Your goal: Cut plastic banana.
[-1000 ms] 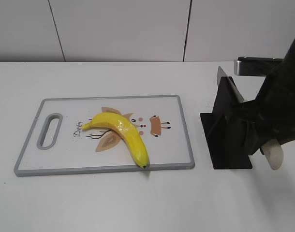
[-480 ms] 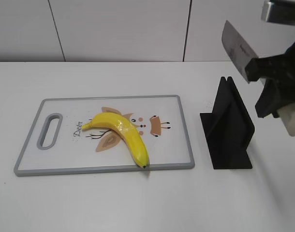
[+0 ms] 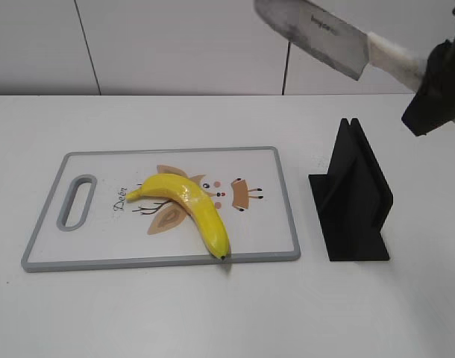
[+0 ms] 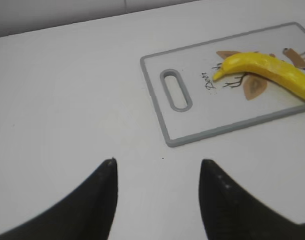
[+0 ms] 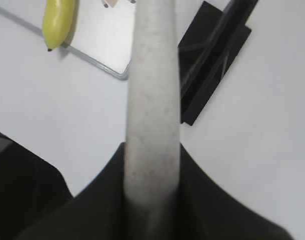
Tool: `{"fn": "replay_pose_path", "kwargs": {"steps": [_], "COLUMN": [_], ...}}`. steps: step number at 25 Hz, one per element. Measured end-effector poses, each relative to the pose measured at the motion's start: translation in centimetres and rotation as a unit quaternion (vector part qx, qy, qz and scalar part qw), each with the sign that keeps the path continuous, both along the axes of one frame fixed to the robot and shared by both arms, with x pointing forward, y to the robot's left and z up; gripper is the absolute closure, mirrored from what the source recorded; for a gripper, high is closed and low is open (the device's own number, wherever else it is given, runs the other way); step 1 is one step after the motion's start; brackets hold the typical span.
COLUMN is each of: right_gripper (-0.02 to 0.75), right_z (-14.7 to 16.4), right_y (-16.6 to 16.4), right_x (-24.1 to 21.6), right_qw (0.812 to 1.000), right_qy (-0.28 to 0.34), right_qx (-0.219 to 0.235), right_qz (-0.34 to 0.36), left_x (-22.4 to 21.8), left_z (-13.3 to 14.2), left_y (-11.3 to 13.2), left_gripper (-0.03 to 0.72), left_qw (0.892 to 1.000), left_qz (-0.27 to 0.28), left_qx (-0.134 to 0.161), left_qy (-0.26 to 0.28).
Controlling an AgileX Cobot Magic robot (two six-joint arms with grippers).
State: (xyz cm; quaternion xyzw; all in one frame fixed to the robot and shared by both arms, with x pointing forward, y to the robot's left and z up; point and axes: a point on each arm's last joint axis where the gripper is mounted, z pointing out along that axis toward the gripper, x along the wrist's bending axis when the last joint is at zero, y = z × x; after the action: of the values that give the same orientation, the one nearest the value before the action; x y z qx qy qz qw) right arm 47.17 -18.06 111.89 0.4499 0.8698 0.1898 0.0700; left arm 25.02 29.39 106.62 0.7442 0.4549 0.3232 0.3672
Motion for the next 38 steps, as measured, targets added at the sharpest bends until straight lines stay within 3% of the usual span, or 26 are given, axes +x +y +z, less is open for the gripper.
{"fn": "replay_pose_path", "kwargs": {"steps": [5, 9, 13, 17, 21, 28, 33, 38], "right_gripper": [0.568, 0.568, 0.568, 0.568, 0.568, 0.568, 0.568, 0.568], "right_z": [-0.3, -1.7, -3.0, -3.8, -4.7, -5.8, -6.3, -7.3], "right_y": [0.2, 0.7, 1.5, 2.7, 4.1, 6.3, 7.4, 7.8], "right_x": [0.5, 1.7, 3.4, 5.1, 7.0, 10.4, 12.1, 12.4], "right_qw": [0.988, 0.976, 0.963, 0.941, 0.921, 0.895, 0.884, 0.875], "right_qy": [-0.044, -0.040, -0.033, -0.040, -0.044, -0.044, -0.059, -0.055], "right_qx": [-0.045, -0.070, -0.087, -0.085, -0.072, -0.050, -0.035, -0.029], "right_qz": [0.138, 0.200, 0.253, 0.325, 0.381, 0.440, 0.462, 0.479], "left_x": [3.7, 7.8, 12.6, 17.2, 21.4, 26.6, 29.1, 30.3], "left_z": [2.1, 3.1, 4.1, 4.7, 4.8, 4.8, 3.7, 1.9], "left_y": [-1.9, -3.8, -5.4, -7.2, -9.8, -13.7, -14.9, -15.3], "left_gripper": [0.180, 0.120, 0.106, 0.105, 0.105, 0.105, 0.115, 0.217], "left_qw": [0.993, 0.977, 0.959, 0.930, 0.902, 0.868, 0.858, 0.853], "left_qz": [-0.098, -0.187, -0.242, -0.315, -0.384, -0.447, -0.462, -0.467], "left_qx": [0.057, 0.096, 0.126, 0.159, 0.173, 0.199, 0.205, 0.208], "left_qy": [0.019, 0.045, 0.076, 0.101, 0.099, 0.079, 0.088, 0.104]}}
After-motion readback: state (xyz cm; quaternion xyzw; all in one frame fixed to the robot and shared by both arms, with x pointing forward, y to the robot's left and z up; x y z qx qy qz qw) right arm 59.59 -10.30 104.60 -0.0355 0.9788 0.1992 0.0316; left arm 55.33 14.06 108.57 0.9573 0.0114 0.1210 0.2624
